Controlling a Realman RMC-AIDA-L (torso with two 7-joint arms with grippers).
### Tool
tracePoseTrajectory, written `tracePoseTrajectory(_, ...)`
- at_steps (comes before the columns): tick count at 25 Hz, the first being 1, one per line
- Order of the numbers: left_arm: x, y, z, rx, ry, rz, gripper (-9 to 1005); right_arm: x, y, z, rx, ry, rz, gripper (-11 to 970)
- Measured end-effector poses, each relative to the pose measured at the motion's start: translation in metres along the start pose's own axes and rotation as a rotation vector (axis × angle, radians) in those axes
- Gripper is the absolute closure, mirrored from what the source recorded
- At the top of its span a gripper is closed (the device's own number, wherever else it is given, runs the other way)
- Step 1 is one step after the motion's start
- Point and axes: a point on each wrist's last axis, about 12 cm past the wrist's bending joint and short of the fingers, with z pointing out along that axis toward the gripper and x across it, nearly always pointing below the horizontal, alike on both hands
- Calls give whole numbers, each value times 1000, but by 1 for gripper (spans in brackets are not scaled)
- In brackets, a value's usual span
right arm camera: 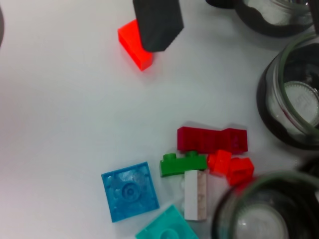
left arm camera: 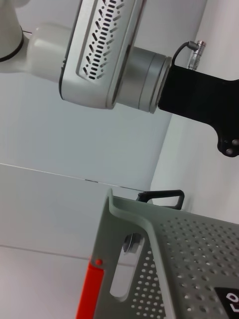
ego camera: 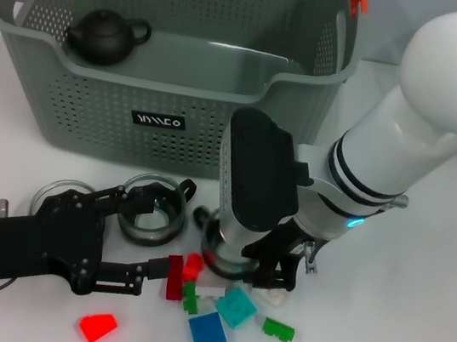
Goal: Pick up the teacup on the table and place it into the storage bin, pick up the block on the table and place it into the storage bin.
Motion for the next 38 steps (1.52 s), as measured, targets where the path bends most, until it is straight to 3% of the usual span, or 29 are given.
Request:
tracePoseTrajectory(12, 1, 0, -2, -10, -3, -1, 63, -1, -3, -4, 10, -6, 4, 901)
tracePoseTrajectory(18, 0, 0, -2, -10, -4, -1, 63, -5, 0, -18, -10, -19, 21, 902)
tracePoseTrajectory(26, 2, -2, -5, -12, -2, -4, 63, -3, 12, -67, -41, -79, 102, 901)
tracePoseTrajectory(30, 2, -2, -6, -14, 1, -3, 63, -6, 19, -105, -25, -139, 134, 901)
tracePoseTrajectory(34, 0, 0, -5, -9, 2, 3, 63, -18, 24, -150, 22, -296, 114, 902)
tracePoseTrajectory(38, -1, 1, -5, -8, 3, 8, 63, -22, 14, -188, 134, -468, 123, 902)
